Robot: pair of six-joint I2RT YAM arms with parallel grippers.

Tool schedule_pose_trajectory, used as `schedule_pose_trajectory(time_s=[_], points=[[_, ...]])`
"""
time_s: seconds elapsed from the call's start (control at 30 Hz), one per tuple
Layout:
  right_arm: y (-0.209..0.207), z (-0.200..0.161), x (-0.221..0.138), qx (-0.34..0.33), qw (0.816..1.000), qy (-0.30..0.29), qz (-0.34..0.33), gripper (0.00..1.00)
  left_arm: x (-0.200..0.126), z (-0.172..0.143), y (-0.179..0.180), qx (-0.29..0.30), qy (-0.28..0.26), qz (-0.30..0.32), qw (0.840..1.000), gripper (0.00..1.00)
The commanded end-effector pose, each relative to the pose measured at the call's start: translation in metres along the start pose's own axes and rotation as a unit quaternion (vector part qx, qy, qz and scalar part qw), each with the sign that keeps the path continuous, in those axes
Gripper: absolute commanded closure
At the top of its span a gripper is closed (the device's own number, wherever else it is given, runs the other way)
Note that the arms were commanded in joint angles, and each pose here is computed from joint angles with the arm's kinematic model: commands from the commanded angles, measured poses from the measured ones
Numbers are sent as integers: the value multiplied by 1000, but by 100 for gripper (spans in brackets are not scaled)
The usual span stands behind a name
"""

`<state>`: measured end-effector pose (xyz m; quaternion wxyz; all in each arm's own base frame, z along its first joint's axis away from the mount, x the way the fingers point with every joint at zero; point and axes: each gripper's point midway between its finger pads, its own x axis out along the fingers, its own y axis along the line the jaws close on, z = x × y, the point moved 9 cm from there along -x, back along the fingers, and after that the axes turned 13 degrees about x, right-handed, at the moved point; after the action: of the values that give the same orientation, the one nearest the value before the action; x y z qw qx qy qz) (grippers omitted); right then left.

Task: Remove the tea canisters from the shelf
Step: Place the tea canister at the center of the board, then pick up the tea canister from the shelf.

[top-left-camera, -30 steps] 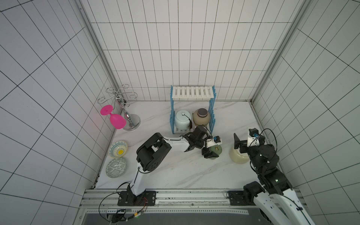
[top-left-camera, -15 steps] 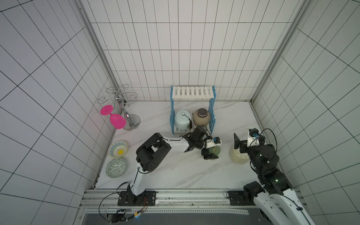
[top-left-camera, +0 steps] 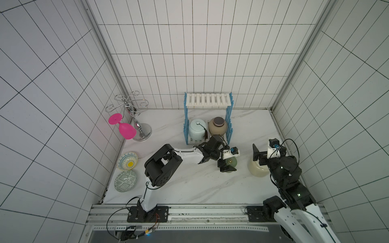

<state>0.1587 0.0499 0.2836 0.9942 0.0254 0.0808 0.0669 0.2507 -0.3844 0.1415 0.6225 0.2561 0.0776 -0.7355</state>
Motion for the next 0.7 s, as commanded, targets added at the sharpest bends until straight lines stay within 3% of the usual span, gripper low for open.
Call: schedule_pose_trajectory(time_s=[0.0, 0.33, 0.67], points=[[-3, -6, 3, -1, 1000, 1, -8, 1, -13, 23, 1, 8, -11, -6, 1000, 1], [-2, -7, 3, -1, 1000, 3, -7, 1, -40, 55, 5, -52, 13, 8, 999, 1], [-1, -4, 2, 4, 1000, 6, -3, 1, -100, 81, 20, -131, 45, 67, 988, 2]])
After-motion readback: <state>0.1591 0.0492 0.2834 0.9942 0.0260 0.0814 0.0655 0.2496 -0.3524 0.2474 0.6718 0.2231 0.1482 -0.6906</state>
